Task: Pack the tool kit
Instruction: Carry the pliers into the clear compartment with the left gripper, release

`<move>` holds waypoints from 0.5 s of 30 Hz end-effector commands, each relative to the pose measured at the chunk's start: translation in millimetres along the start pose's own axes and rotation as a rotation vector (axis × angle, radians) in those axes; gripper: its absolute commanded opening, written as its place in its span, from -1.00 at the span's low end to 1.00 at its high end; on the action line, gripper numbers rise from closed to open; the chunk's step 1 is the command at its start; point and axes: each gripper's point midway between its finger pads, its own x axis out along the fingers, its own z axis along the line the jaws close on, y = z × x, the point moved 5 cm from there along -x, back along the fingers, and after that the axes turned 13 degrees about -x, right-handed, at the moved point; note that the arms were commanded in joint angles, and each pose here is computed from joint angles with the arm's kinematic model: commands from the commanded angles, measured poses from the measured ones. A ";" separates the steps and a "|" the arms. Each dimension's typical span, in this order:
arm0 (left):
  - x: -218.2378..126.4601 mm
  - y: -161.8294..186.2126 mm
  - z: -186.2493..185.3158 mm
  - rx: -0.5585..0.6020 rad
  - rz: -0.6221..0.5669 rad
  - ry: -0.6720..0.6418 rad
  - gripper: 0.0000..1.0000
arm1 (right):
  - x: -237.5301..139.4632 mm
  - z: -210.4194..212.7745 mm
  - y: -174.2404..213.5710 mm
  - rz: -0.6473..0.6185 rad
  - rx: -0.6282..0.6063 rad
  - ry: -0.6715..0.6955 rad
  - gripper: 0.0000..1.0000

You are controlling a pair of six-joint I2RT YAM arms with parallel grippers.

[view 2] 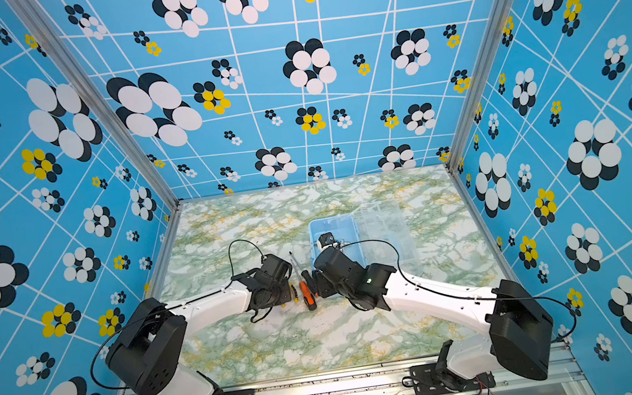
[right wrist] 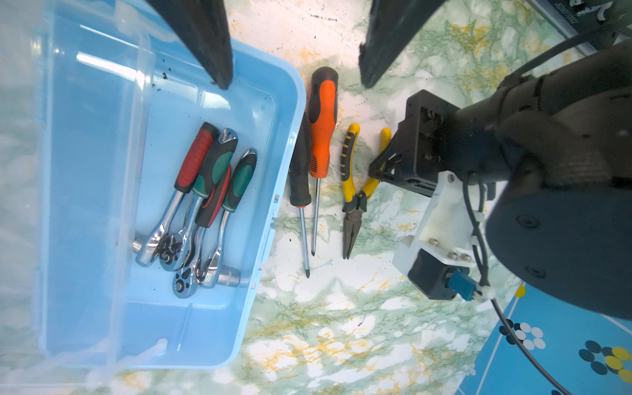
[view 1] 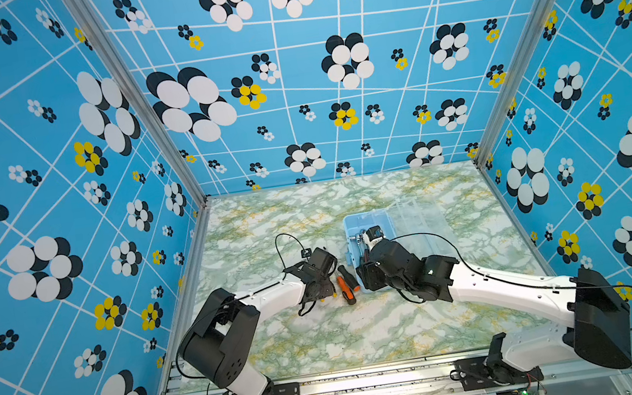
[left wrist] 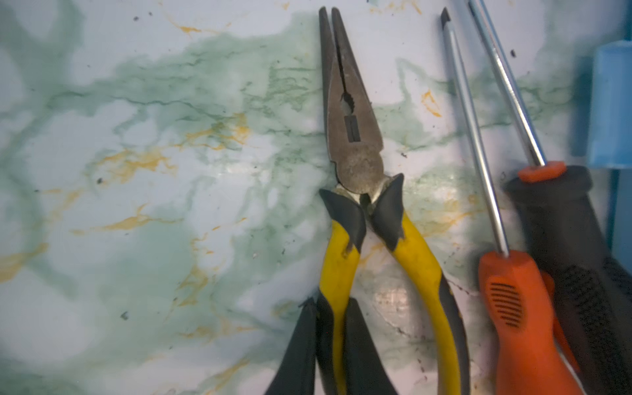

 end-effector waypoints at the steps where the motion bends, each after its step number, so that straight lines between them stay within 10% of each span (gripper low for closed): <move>1: -31.5 -18.4 -2.9 0.015 -0.069 0.031 -1.00 | -8.9 -6.5 -3.5 -0.031 0.032 0.012 0.23; 15: -120.5 -67.9 -88.4 -0.016 -0.202 0.406 -1.00 | -51.1 -61.5 -14.7 -0.152 0.101 0.160 0.24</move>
